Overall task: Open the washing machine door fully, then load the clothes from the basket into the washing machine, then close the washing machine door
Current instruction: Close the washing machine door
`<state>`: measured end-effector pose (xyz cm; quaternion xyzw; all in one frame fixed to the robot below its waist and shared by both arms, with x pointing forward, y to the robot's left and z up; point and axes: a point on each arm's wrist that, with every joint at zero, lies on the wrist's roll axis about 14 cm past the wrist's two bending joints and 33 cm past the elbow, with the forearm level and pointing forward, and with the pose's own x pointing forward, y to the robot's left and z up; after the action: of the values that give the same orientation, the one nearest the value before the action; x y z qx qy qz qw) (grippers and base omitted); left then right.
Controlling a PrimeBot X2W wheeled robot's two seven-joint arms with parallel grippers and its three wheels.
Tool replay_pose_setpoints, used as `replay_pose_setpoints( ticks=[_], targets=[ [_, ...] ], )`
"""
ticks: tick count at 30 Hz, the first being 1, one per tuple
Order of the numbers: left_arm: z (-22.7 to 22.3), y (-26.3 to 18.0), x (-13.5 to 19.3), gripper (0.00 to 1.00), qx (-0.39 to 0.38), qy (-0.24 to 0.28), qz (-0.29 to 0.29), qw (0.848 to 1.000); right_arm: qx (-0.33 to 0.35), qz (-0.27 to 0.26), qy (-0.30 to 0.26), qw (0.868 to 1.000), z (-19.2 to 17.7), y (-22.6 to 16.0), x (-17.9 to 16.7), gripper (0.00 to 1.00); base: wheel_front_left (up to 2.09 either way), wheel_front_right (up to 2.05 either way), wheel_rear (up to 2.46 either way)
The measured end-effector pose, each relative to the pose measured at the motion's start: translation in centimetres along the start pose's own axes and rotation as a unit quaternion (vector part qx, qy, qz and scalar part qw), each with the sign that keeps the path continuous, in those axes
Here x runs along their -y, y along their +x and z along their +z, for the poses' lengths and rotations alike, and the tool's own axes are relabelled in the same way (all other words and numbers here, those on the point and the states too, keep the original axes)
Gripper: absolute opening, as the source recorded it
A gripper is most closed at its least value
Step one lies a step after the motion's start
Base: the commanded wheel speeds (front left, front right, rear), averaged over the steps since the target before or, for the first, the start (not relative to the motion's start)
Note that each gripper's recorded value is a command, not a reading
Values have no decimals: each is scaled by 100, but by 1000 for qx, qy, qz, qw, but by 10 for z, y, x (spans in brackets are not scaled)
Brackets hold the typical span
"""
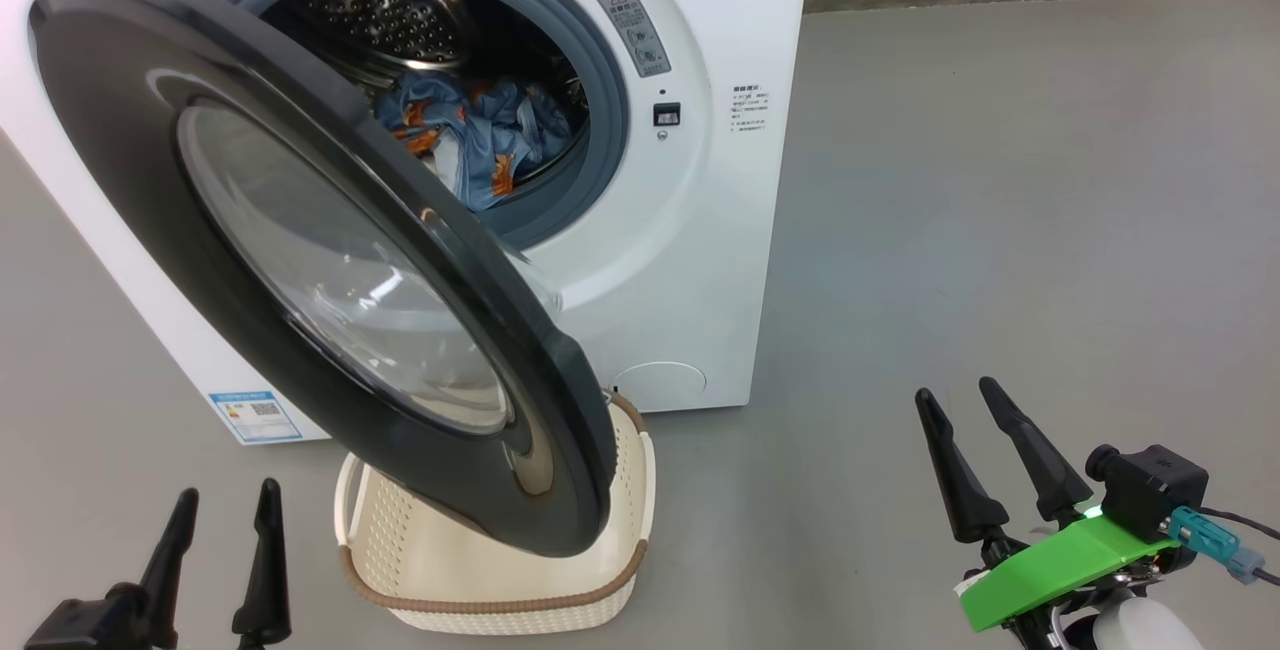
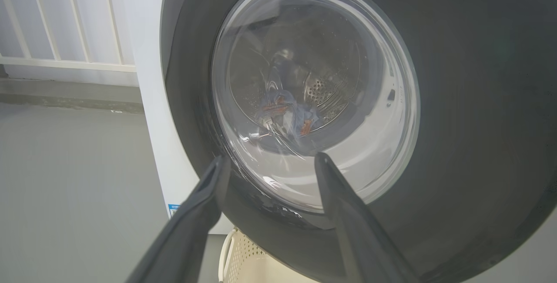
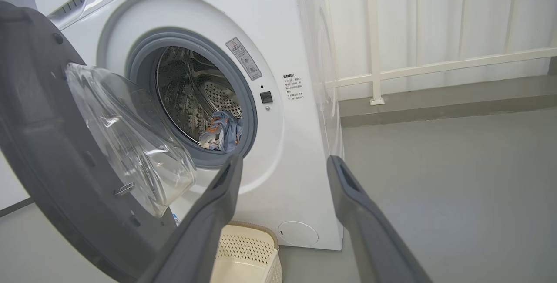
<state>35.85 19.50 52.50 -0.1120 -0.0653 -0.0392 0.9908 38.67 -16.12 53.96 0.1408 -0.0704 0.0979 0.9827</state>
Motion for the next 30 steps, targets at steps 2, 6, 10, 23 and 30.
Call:
replay_pose_setpoints(
  ticks=[2, 6, 10, 23, 30],
  targets=[
    [0, 0, 0, 100, 0, 2, 0, 1000, 0, 0, -1, 1000, 0, 0, 0, 100, 0, 0, 0],
    [0, 0, 0, 100, 1, 10, 0, 1000, -1, 0, -1, 1000, 0, 0, 0, 100, 0, 0, 0],
    [-1, 0, 2, 100, 2, 7, 0, 1000, -2, 1, -3, 1000, 0, 0, 1, 100, 0, 0, 0],
    [-1, -1, 1, 100, 1, 7, 4, 1000, -6, 0, -6, 1000, -3, 0, 3, 100, 0, 0, 0],
    [-1, -2, -1, 100, 0, 7, 7, 1000, -9, -1, -8, 1000, -5, 2, 3, 100, 0, 0, 0]
  ],
)
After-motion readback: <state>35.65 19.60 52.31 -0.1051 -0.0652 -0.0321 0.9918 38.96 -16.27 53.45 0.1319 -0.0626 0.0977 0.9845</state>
